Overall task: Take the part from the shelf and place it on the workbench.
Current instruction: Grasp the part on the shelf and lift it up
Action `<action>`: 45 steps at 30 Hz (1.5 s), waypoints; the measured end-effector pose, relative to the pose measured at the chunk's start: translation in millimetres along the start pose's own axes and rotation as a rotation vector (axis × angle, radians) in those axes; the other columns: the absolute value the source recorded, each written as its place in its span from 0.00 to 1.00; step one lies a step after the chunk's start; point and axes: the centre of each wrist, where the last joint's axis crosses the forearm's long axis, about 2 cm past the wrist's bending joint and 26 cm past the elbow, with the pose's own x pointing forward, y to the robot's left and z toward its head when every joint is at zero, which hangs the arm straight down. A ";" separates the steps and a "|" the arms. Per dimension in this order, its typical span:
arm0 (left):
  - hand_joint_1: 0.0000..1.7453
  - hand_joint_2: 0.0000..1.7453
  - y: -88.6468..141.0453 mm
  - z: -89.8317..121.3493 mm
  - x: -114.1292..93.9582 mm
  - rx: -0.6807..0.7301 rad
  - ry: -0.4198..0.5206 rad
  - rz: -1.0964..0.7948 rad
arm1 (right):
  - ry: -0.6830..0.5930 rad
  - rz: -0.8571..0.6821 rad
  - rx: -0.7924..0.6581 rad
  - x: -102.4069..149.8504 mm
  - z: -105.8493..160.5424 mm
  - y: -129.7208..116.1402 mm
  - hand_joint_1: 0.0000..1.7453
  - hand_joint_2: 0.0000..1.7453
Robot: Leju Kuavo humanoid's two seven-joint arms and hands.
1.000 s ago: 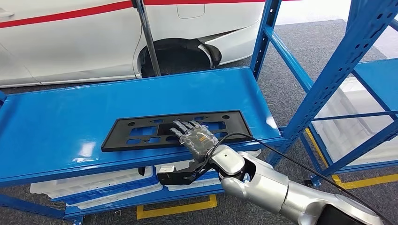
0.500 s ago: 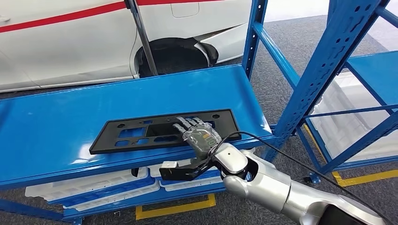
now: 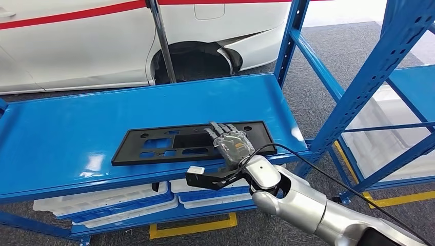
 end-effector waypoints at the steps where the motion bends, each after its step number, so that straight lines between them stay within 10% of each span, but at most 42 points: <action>1: 0.00 0.00 0.7 -0.1 0.3 0.006 -0.005 -0.008 | 0.012 0.000 -0.013 -1.7 1.8 -1.1 0.00 1.00; 41: 0.00 0.00 36.4 -5.9 25.3 0.078 -0.081 -0.041 | 0.000 -0.014 -0.118 -2.4 39.8 -18.2 0.00 1.00; 45: 0.00 1.00 31.7 -5.6 19.5 0.066 -0.073 -0.029 | -0.032 -0.022 -0.111 4.3 36.4 -16.7 0.00 1.00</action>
